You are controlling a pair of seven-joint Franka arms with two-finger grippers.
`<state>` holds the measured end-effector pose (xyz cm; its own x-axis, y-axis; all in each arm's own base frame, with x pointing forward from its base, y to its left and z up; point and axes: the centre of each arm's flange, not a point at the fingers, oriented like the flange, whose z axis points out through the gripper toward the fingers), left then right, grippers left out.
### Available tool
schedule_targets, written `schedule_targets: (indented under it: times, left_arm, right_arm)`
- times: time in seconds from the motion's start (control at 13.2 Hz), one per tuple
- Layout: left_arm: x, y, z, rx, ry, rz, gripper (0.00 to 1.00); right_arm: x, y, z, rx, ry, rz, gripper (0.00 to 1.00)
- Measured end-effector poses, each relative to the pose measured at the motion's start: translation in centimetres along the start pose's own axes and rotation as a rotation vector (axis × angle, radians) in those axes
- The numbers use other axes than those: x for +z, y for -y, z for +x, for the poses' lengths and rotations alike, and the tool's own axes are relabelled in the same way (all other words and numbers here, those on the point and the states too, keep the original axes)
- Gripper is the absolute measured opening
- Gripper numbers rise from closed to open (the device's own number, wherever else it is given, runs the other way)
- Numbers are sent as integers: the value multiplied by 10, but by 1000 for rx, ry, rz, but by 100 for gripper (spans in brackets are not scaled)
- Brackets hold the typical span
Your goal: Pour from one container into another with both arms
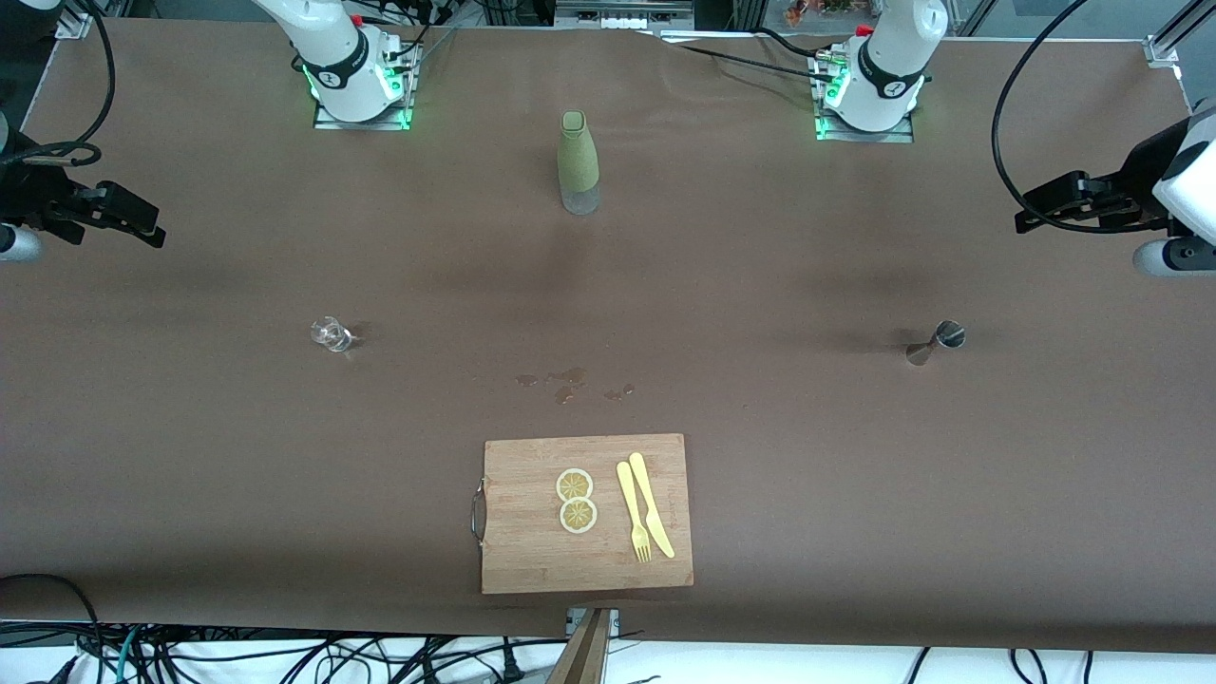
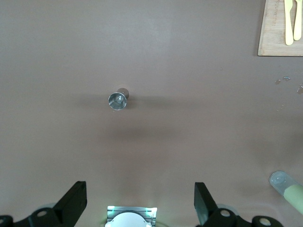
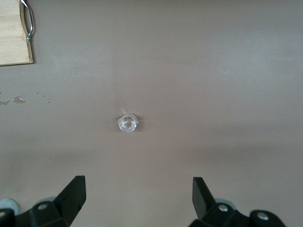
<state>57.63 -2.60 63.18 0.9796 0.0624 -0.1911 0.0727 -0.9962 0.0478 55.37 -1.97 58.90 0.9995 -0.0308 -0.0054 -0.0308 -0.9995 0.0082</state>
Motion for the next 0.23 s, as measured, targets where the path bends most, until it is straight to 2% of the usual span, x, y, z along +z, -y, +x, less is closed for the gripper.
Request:
schedule_targets:
  times: [0.23]
  left_arm:
    - [1, -2, 0, 3, 1, 0, 100]
  right_arm:
    - [0, 0, 0, 0, 0, 0, 100]
